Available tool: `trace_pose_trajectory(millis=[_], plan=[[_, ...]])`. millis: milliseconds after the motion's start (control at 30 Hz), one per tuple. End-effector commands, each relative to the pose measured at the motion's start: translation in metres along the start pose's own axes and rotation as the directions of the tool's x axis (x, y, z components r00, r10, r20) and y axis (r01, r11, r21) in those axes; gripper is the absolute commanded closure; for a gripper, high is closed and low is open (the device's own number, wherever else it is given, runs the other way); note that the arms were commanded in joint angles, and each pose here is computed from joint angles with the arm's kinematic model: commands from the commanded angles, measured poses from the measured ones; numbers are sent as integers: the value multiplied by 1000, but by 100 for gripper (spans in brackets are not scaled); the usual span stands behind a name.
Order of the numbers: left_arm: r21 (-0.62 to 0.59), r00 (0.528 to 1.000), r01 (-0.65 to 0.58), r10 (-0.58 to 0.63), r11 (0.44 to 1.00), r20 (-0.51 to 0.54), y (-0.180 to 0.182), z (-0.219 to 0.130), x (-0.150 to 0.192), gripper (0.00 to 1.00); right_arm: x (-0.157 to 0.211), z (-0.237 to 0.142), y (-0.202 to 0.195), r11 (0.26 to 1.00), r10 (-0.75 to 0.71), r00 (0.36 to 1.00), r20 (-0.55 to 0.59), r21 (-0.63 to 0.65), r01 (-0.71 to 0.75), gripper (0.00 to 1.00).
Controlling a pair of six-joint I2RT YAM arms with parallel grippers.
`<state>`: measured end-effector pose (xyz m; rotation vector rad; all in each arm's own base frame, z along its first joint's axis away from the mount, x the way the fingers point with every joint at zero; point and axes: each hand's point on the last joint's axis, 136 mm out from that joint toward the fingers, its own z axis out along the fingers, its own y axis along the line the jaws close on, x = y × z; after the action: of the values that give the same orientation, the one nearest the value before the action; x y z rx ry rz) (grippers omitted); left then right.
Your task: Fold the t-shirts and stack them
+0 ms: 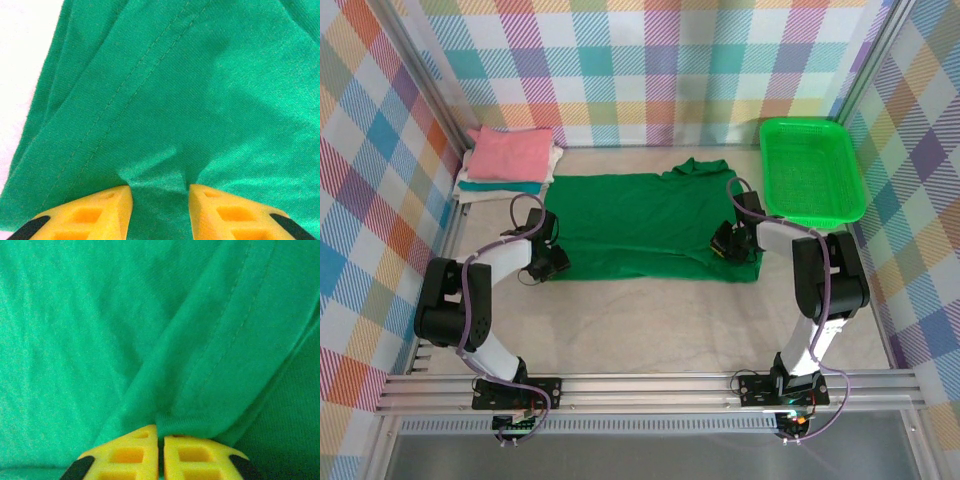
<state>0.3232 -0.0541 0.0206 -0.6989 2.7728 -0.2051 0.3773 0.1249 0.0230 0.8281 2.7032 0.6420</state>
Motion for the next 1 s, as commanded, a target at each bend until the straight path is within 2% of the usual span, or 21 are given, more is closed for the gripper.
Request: trace_pose_trajectory(millis=[0,133,333,667,700,733,800,833,933,967], plan=[[-56,1000,7,-8,998,-14,19,4,9,63,-13,1,8,1000,-14,999,52,-7,14,96],[-52,1000,9,-10,999,-18,18,4,9,63,-22,-8,17,999,-32,996,84,-11,33,100],[-56,1000,8,-9,998,-20,18,5,9,63,-42,-27,35,996,-87,984,152,-4,89,100],[-71,1000,3,-5,997,-26,22,5,11,63,-78,-8,67,986,-165,972,166,42,160,100],[-72,1000,0,-2,997,-25,22,5,11,63,-81,-6,71,985,-171,972,163,44,166,96],[-75,1000,-2,0,997,-29,23,5,12,63,-83,-4,75,984,-177,971,158,45,172,86],[-81,1000,-5,3,997,-27,24,4,12,63,-86,-1,82,983,-185,972,148,39,181,79],[-85,1000,-6,4,996,-24,25,4,12,63,-87,0,87,981,-193,971,143,30,190,72],[-86,1000,-4,2,996,-20,25,3,11,63,-87,-13,96,976,-219,965,141,27,217,71],[-80,1000,-4,2,997,-18,24,2,11,63,-88,-20,98,973,-231,960,159,23,230,66]])
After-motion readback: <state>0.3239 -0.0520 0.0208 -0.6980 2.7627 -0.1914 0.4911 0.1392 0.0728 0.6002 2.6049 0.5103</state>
